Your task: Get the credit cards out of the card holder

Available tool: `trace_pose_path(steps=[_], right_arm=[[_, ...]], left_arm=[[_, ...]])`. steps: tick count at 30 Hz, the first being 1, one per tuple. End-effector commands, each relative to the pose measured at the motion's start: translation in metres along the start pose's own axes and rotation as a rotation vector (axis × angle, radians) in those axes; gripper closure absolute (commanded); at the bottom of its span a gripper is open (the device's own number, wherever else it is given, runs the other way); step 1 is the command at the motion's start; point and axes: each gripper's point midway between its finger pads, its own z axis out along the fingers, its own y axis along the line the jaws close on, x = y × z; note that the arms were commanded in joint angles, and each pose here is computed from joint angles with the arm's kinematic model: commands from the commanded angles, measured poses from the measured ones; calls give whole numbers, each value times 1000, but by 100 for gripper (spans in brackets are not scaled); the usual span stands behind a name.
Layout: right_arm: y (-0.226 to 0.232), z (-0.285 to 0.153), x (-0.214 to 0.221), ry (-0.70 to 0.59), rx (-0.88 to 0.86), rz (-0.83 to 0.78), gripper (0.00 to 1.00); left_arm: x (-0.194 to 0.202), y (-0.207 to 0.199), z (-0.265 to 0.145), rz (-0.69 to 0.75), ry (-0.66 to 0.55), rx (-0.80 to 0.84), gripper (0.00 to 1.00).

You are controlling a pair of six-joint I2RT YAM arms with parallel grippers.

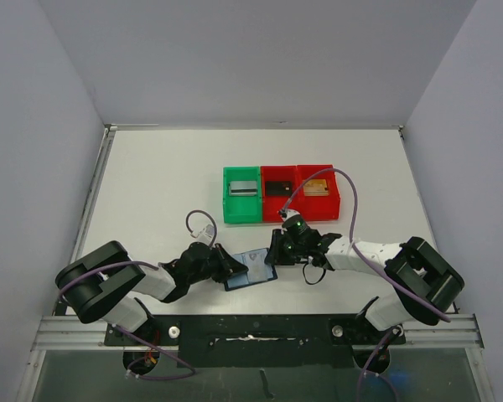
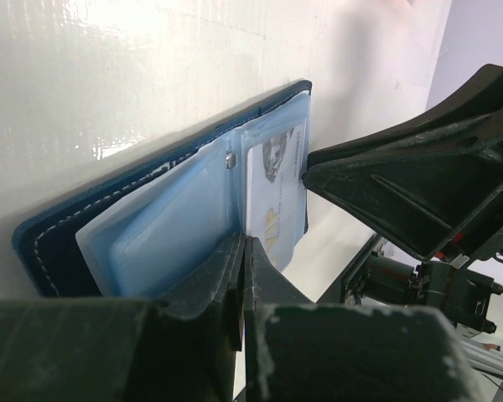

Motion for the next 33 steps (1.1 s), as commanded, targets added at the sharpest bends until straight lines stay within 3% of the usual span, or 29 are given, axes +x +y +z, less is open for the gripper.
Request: trace_pose_path(steps=[1,8,12,20,28,33], right_arm=[[-2,-6,-6,-12,23,-35,79],[41,-22,-32,-95,-136,-98,78],[55,-19,-30,-74,-192,-108,78],[29,10,1,38,-86,-63,79],[9,10,13,50,-14,-33,81],[6,10,15,51,-3,-30,81]], left_arm=[[-7,-9,-1,16,-28,30,100],[-8,-14,0,19,-27,47,100],[-8,-15,1,17,-25,49,100],[-8,-16,1,18,-23,55,100],[-9,-25,-1,10,-30,96,92],[-10,-30,-3,-3,-36,130,100]])
